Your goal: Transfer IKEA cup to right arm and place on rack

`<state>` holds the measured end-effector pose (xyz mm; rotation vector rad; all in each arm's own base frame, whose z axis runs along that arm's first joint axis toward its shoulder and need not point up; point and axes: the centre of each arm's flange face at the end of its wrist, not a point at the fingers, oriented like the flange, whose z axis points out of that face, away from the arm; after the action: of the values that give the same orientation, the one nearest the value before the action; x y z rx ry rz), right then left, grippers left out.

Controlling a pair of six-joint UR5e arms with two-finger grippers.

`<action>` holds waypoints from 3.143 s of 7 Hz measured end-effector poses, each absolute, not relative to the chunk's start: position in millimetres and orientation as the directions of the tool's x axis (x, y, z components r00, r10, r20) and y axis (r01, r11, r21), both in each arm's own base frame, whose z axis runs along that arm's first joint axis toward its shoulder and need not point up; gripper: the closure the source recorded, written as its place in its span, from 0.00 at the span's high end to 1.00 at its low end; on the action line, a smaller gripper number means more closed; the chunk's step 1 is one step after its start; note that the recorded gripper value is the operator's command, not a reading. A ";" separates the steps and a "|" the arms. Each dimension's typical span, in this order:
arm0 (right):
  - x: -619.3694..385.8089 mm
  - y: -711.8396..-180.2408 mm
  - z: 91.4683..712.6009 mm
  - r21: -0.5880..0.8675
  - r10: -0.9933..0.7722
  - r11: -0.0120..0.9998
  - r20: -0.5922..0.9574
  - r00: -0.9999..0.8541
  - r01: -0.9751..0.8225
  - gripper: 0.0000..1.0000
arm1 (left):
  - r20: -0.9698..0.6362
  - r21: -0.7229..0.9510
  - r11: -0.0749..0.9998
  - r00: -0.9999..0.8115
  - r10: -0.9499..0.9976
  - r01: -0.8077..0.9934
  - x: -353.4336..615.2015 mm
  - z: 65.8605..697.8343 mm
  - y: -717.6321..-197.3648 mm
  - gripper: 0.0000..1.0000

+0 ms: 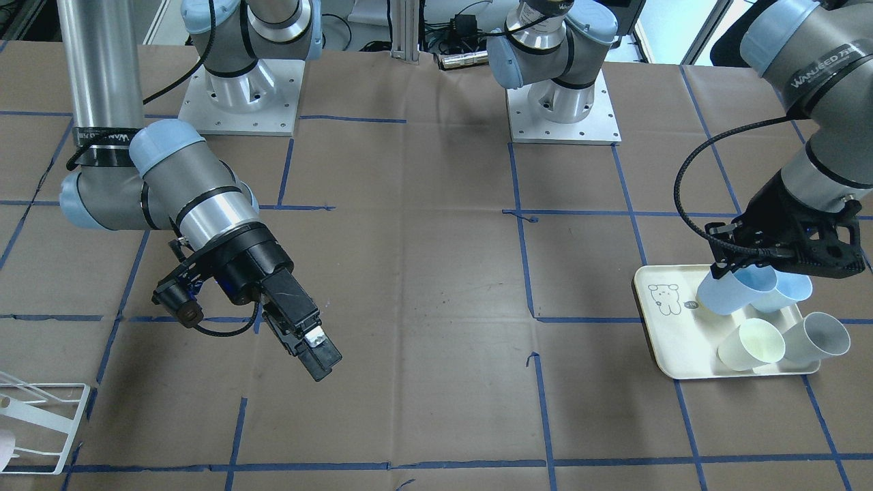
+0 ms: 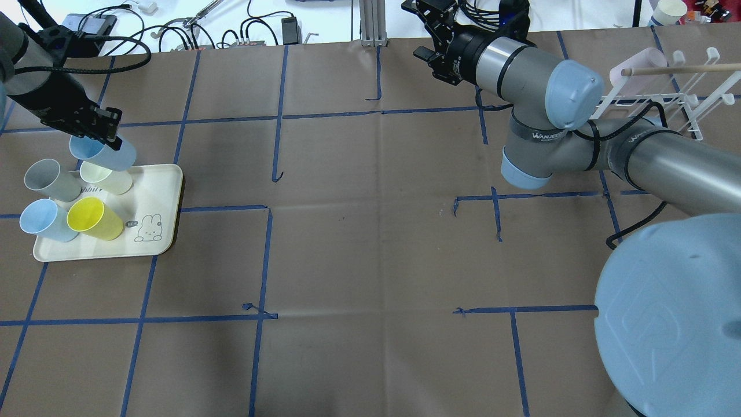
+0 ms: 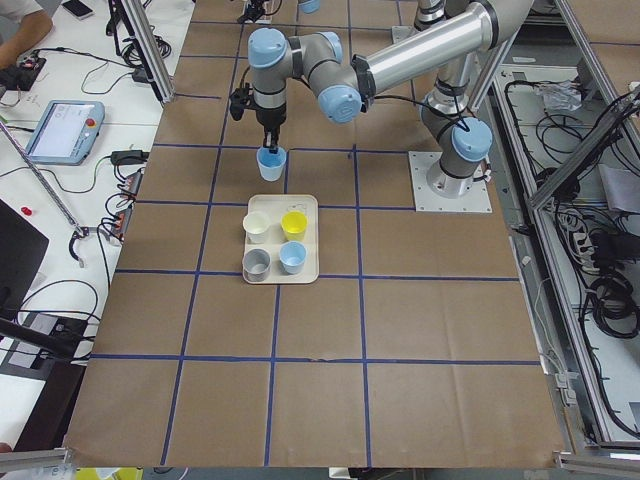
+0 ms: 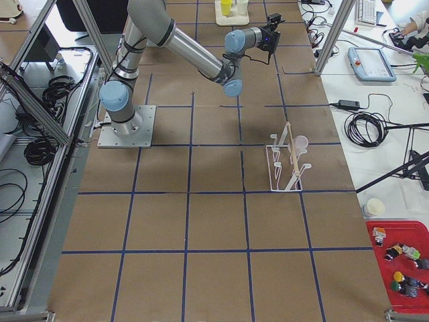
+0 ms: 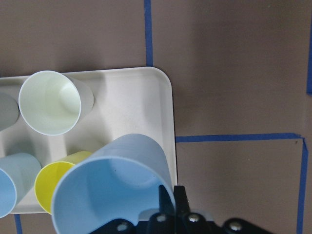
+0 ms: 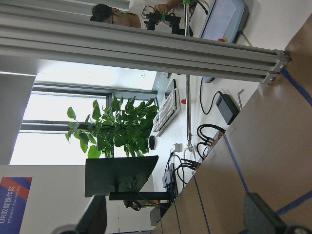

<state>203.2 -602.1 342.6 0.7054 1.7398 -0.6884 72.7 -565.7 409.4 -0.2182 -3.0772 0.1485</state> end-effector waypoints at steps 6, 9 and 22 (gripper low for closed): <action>201.3 -602.3 343.2 -0.106 0.118 0.653 -0.964 -0.238 0.750 1.00 | 0.369 -0.527 0.805 -0.780 0.506 0.273 22.5 444.4 -575.2 0.00; 202.7 -596.7 341.6 -0.115 0.098 0.655 -0.967 -0.236 0.747 1.00 | 0.409 -0.661 0.694 -0.640 0.651 0.284 9.5 418.8 -575.3 0.00; 267.9 -569.0 322.4 -0.159 0.032 0.426 -0.981 -0.191 0.890 1.00 | 0.276 -0.930 0.350 -0.420 0.864 0.108 -111.7 333.8 -523.5 0.00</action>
<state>267.9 -569.0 322.4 0.8376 1.5685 -0.9655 -111.7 -523.5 333.8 -0.8614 -1.7808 1.1440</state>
